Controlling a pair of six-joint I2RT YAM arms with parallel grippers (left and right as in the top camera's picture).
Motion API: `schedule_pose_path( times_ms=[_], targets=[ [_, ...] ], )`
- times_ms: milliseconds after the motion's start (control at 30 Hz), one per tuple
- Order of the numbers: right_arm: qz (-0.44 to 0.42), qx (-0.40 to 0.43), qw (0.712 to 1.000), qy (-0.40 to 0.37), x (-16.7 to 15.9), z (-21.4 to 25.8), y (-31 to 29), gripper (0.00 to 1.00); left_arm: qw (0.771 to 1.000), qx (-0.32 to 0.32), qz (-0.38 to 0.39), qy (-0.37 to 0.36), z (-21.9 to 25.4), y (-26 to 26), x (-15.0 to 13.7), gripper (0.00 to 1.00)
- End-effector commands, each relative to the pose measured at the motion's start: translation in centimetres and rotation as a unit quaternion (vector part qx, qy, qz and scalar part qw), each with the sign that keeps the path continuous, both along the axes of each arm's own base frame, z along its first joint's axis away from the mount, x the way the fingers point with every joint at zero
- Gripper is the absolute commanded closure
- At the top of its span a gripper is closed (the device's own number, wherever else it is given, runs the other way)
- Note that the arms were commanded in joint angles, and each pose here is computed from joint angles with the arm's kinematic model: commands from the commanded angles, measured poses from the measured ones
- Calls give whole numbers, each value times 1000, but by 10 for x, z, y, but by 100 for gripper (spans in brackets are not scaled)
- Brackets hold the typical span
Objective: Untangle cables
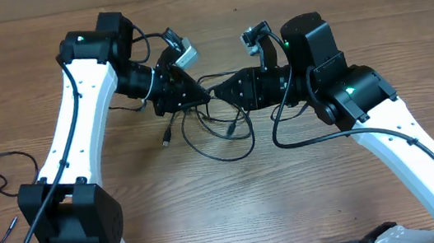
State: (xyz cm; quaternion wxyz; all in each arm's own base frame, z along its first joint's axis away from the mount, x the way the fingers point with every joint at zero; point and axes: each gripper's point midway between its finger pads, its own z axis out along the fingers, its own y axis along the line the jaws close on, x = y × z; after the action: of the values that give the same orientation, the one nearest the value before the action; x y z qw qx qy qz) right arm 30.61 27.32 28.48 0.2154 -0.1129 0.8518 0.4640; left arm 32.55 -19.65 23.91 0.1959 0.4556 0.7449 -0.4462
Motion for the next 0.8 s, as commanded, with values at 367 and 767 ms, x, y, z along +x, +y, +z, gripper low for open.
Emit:
schedule_pose_path(
  times_ms=[367, 767],
  targets=[
    [57, 48, 997, 2, -19, 23, 10, 96, 998, -26, -36, -37, 5, -11, -3, 87],
    [68, 74, 993, 65, -30, 25, 11, 96, 997, -32, -46, -52, 6, -12, -4, 85]
  ],
)
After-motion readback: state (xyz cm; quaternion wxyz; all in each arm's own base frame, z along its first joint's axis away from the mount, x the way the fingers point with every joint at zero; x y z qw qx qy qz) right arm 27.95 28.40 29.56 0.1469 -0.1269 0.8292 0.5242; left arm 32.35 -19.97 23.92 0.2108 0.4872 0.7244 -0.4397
